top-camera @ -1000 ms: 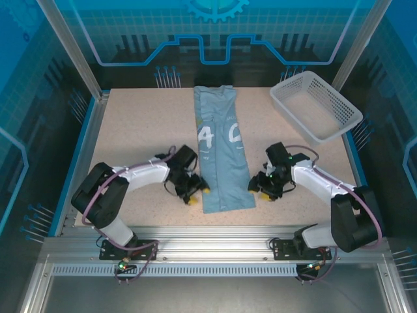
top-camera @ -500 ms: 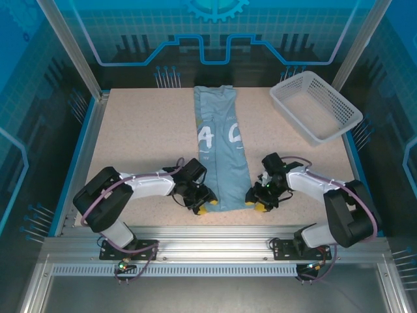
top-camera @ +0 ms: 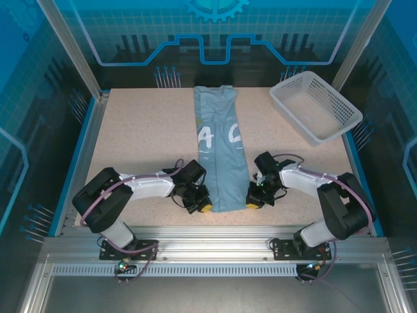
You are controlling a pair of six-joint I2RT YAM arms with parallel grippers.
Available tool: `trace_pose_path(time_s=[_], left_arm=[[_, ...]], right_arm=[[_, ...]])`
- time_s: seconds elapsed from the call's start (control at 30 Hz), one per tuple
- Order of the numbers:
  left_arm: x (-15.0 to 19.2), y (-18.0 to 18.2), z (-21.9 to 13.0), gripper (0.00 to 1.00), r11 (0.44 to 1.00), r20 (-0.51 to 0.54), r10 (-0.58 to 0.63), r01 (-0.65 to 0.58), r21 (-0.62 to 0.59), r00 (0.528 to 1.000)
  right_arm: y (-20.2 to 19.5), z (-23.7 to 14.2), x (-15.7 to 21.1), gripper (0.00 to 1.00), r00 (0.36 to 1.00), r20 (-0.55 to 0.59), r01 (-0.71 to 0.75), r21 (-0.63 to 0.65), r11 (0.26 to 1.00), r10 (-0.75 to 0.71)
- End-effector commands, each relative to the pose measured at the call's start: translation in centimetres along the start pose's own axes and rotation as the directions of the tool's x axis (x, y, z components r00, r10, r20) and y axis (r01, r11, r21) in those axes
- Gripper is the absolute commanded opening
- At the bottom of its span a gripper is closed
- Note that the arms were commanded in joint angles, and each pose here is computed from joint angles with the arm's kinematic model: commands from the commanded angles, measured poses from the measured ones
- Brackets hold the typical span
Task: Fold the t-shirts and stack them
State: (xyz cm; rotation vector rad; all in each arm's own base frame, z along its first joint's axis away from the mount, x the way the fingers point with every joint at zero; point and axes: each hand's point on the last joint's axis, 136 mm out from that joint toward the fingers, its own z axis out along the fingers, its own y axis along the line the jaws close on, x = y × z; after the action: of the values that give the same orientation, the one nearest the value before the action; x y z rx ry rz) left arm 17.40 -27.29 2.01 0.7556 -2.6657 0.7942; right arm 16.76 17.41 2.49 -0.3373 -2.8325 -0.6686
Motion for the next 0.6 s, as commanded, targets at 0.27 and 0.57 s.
trace_pose_path(time_s=[0.27, 0.57], left_arm=[[4.5, 0.9, -2.8, 0.00, 0.994, -0.064, 0.100, -0.097, 0.059, 0.993], [1.6, -3.4, -6.0, 0.00, 0.977, 0.093, 0.055, -0.073, 0.200, 0.994]], right_arm=[[0.0, -2.9, 7.2, 0.00, 0.991, -0.134, -0.023, -0.008, 1.000, 0.022], [3.9, -5.2, 3.1, 0.00, 0.998, -0.020, -0.054, -0.040, 0.998, 0.053]])
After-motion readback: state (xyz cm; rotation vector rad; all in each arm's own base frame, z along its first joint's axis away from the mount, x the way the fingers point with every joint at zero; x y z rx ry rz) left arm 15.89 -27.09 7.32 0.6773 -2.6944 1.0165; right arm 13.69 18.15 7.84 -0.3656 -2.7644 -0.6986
